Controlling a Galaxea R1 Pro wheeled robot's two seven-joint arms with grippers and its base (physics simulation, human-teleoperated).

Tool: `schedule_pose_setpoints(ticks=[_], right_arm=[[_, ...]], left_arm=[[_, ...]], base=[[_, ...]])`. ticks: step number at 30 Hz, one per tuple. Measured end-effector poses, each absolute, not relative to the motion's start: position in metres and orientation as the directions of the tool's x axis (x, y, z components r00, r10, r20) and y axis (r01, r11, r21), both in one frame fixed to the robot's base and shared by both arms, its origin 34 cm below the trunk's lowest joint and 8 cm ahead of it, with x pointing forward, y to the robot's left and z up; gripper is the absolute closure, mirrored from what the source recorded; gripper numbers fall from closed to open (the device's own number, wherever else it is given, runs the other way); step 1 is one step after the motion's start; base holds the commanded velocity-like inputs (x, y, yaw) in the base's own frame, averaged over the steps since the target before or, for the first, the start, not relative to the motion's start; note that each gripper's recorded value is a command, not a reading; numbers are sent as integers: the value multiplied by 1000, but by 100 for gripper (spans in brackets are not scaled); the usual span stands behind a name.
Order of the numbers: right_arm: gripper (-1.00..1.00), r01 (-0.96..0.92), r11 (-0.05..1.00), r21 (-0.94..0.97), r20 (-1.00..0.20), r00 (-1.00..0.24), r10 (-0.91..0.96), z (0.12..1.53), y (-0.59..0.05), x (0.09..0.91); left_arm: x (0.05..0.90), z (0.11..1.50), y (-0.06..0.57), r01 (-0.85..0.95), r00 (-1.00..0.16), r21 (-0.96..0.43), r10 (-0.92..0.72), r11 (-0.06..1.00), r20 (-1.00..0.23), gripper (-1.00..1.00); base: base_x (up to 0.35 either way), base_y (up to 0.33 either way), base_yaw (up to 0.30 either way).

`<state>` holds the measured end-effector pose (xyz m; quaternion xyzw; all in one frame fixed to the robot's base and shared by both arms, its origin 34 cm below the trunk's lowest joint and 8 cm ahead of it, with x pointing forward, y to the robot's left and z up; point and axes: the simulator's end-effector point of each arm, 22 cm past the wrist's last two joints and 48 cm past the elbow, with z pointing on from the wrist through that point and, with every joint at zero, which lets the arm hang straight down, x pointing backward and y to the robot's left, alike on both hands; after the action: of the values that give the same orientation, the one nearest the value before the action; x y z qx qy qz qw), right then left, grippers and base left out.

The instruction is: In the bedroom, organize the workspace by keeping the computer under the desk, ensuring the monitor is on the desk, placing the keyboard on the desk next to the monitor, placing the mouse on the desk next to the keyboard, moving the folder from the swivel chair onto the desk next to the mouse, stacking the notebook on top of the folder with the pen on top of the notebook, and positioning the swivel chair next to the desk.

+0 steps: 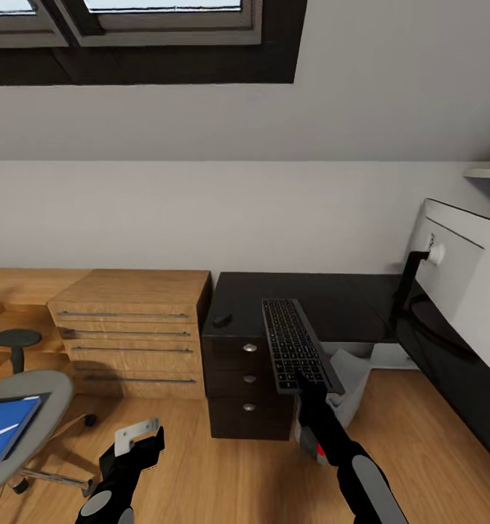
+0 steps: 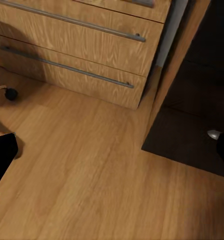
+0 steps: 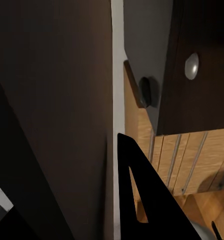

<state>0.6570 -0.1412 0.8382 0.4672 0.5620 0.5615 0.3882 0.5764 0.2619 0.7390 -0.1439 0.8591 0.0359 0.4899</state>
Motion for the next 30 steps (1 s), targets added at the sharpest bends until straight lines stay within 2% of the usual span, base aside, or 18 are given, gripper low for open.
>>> schedule_pose_setpoints(ticks=[14, 30], right_arm=[[100, 74, -63, 995, 80, -259, 963, 844, -145, 658], [100, 78, -65, 995, 83, -254, 964, 842, -147, 658]], left_arm=[[576, 739, 262, -282, -479, -79, -212, 956, -852, -100], [577, 742, 263, -283, -473, -81, -213, 956, -855, -100]], base=[[336, 121, 0], [323, 9, 0]])
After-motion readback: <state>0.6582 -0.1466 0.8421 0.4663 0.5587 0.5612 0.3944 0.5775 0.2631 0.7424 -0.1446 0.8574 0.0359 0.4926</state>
